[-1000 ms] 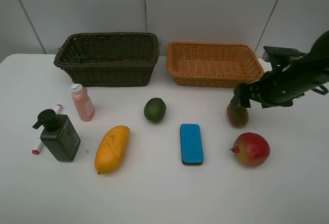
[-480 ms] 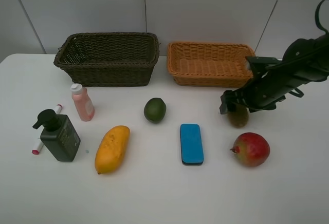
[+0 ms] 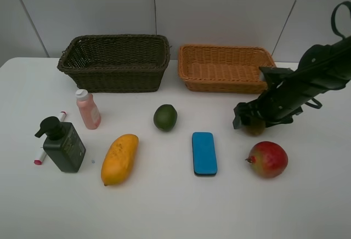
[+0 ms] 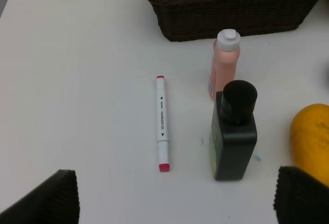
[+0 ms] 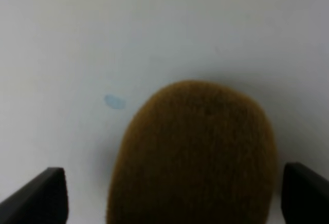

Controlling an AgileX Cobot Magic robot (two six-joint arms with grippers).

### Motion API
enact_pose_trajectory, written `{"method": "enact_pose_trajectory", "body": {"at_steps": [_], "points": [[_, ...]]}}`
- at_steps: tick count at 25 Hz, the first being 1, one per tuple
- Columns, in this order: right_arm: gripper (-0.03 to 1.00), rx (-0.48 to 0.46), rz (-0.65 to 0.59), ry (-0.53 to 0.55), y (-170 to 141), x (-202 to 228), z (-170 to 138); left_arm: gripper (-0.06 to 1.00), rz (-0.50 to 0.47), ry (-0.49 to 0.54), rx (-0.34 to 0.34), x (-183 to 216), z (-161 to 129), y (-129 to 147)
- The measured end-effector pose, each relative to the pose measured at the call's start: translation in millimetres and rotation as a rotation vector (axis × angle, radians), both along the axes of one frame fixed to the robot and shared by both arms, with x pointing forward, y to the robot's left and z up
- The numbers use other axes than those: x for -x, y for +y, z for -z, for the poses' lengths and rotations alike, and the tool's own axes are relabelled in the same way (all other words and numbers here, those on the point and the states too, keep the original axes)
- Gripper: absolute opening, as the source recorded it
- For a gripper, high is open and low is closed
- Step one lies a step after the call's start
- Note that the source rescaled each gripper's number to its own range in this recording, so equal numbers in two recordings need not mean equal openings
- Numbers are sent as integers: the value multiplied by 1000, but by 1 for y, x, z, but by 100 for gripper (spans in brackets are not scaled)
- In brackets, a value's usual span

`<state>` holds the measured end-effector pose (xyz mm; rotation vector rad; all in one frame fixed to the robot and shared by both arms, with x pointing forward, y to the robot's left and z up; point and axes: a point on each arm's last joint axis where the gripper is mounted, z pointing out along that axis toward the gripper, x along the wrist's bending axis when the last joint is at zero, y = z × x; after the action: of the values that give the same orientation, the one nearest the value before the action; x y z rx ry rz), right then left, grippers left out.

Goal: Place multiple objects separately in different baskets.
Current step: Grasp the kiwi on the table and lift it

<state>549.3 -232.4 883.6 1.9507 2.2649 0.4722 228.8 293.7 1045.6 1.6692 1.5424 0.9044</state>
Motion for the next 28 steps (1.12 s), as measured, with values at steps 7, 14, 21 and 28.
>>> {"method": "enact_pose_trajectory", "body": {"at_steps": [7,14,21,28], "points": [[14,2,1,12,0,0,4,100,0,0,0,0,0,0],[13,2,1,12,0,0,4,100,0,0,0,0,0,0],[13,2,1,12,0,0,4,100,0,0,0,0,0,0],[13,2,1,12,0,0,4,100,0,0,0,0,0,0]]}}
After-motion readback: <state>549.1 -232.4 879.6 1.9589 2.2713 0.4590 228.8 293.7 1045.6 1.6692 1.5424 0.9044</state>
